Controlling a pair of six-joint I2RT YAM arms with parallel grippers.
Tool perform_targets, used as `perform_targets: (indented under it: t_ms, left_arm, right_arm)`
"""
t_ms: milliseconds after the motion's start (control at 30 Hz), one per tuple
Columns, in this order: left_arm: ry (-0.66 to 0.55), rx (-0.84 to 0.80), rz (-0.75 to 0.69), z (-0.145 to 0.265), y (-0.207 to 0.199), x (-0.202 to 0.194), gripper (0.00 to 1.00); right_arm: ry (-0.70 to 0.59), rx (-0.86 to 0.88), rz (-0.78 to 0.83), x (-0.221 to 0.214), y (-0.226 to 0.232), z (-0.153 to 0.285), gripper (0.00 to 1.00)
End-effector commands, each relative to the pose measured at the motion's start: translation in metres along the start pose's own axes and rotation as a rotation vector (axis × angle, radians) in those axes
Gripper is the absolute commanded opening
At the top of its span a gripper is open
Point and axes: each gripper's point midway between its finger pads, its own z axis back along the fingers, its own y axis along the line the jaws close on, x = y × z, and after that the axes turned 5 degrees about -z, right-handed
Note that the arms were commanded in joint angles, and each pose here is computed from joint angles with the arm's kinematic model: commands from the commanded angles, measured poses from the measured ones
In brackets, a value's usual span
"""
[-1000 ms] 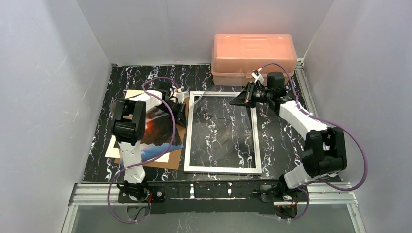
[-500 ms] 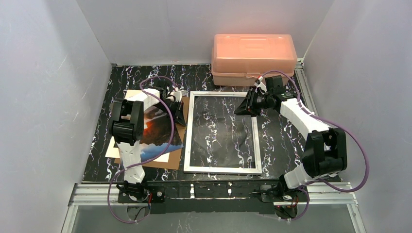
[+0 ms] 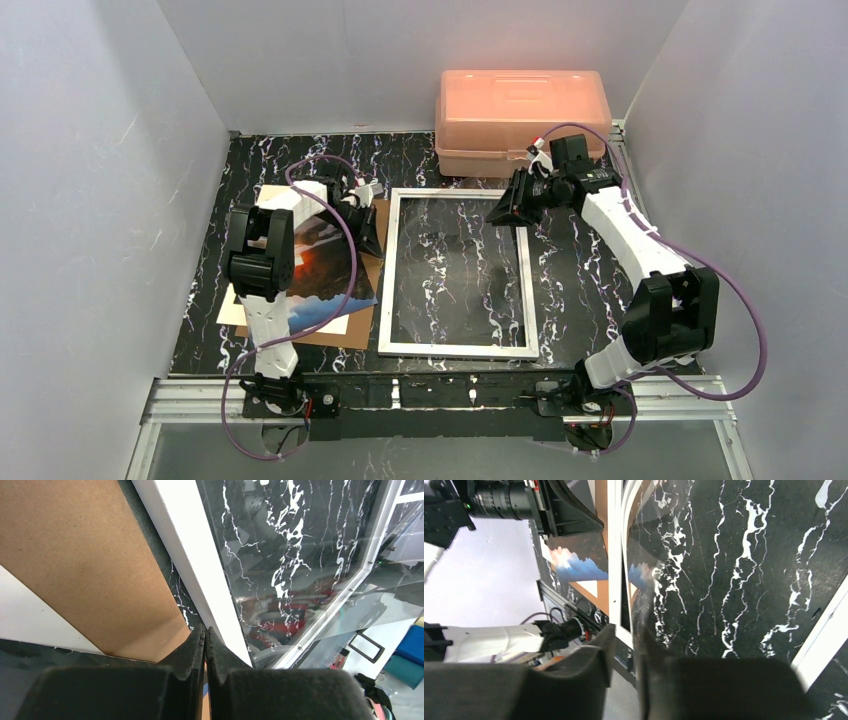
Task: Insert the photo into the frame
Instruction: Adjust the photo frame item on the photo frame.
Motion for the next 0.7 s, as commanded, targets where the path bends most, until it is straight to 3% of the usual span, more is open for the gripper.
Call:
perform_targets:
  t_ms: [0, 100, 400, 667]
  left_arm:
    - [-0.061, -0.04, 0.009, 0.022, -0.021, 0.018, 0.0]
    - [-0.064, -0.048, 0.006, 0.022, -0.022, 0.019, 0.0]
    - [-0.101, -0.072, -0.001, 0.018, -0.027, 0.015, 0.0]
    - [-0.128, -0.094, -0.006, 0.024, -0.032, 0.018, 0.0]
  right_arm:
    - [-0.012, -0.023, 0.031, 0.001, 0.016, 0.014, 0.13]
    - [-0.006, -0.041, 0.057, -0.001, 0.022, 0.008, 0.01]
    - [0.002, -0.107, 0.223, 0.008, 0.087, -0.007, 0.01]
    - [-0.093, -0.015, 0.289, 0.021, 0.156, 0.026, 0.01]
